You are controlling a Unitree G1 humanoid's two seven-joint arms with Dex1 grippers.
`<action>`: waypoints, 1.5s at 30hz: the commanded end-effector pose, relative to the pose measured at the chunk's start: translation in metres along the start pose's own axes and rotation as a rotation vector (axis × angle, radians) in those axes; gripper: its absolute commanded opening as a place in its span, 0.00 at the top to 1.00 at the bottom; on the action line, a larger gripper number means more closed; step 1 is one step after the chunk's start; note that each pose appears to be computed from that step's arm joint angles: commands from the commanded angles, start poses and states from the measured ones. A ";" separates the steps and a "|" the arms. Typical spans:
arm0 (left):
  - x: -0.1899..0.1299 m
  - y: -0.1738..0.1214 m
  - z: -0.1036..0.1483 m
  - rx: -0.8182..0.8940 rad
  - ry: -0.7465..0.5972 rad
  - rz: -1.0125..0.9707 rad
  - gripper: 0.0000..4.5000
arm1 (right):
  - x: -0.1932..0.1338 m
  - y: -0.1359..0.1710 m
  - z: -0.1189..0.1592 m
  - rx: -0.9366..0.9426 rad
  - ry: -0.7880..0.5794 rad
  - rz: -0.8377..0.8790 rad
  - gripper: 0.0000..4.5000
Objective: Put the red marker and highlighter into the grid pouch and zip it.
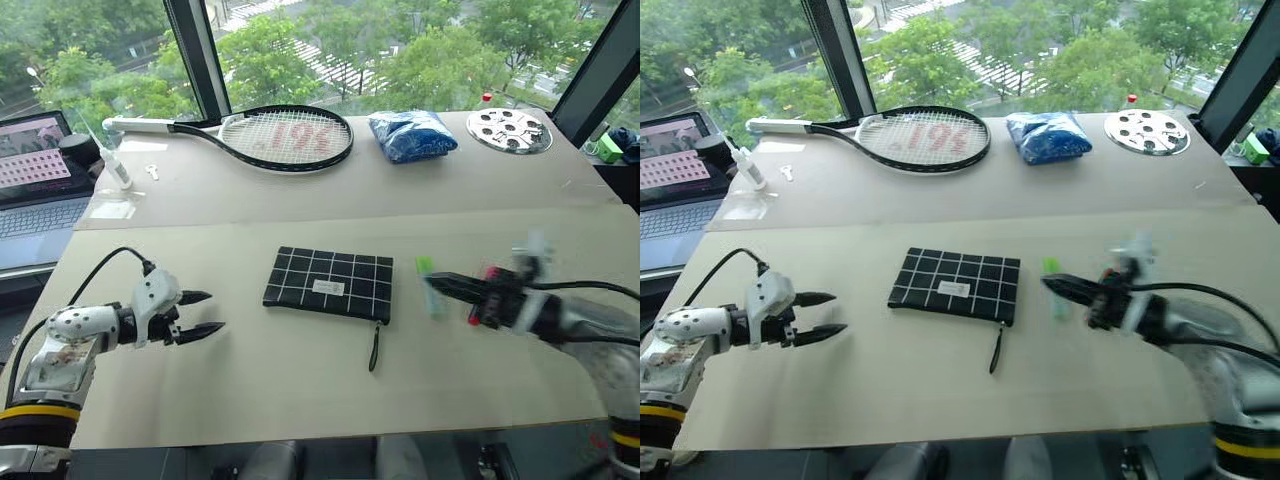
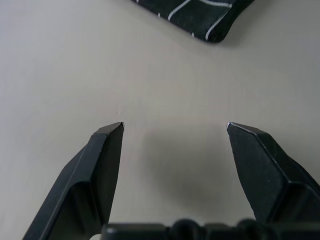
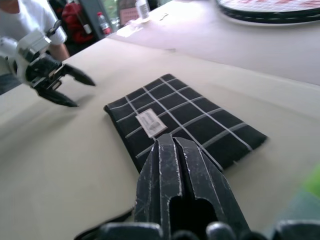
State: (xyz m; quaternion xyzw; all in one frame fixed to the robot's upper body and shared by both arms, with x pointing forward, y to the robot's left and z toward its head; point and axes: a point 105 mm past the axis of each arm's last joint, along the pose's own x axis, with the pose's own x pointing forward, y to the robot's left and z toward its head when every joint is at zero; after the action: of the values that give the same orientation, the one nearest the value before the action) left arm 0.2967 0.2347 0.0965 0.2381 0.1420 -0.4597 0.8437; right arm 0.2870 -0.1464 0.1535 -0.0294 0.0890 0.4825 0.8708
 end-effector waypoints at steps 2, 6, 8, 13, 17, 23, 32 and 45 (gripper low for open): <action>0.009 0.004 0.005 0.153 0.047 -0.036 0.21 | 0.040 -0.007 -0.002 -0.166 0.091 0.010 0.98; 0.023 -0.001 0.005 0.237 0.059 -0.093 0.21 | 0.058 -0.002 -0.016 -0.263 0.208 0.077 0.98; 0.029 -0.003 0.006 0.277 0.056 -0.116 0.21 | 0.060 -0.001 -0.031 -0.328 0.294 0.102 0.98; 0.048 -0.008 0.012 0.368 0.017 -0.164 0.21 | 0.064 -0.012 -0.064 -0.445 0.462 0.084 0.98; 0.063 -0.008 0.011 0.463 0.013 -0.178 0.21 | 0.071 -0.011 -0.066 -0.455 0.444 0.071 0.98; 0.084 -0.001 0.018 0.517 -0.057 -0.140 0.21 | 0.071 0.001 -0.066 -0.436 0.412 0.112 0.98; 0.097 0.000 0.030 0.495 -0.148 -0.147 0.44 | 0.069 0.003 -0.066 -0.410 0.398 0.097 1.00; 0.086 0.012 0.037 0.389 -0.203 -0.094 0.99 | 0.073 -0.009 -0.034 -0.404 0.236 0.029 1.00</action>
State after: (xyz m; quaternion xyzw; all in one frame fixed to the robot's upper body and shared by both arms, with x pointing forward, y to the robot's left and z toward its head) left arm 0.3505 0.1550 0.0805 0.3591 -0.0139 -0.5541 0.7508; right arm 0.3189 -0.0950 0.0892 -0.2725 0.1296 0.5103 0.8053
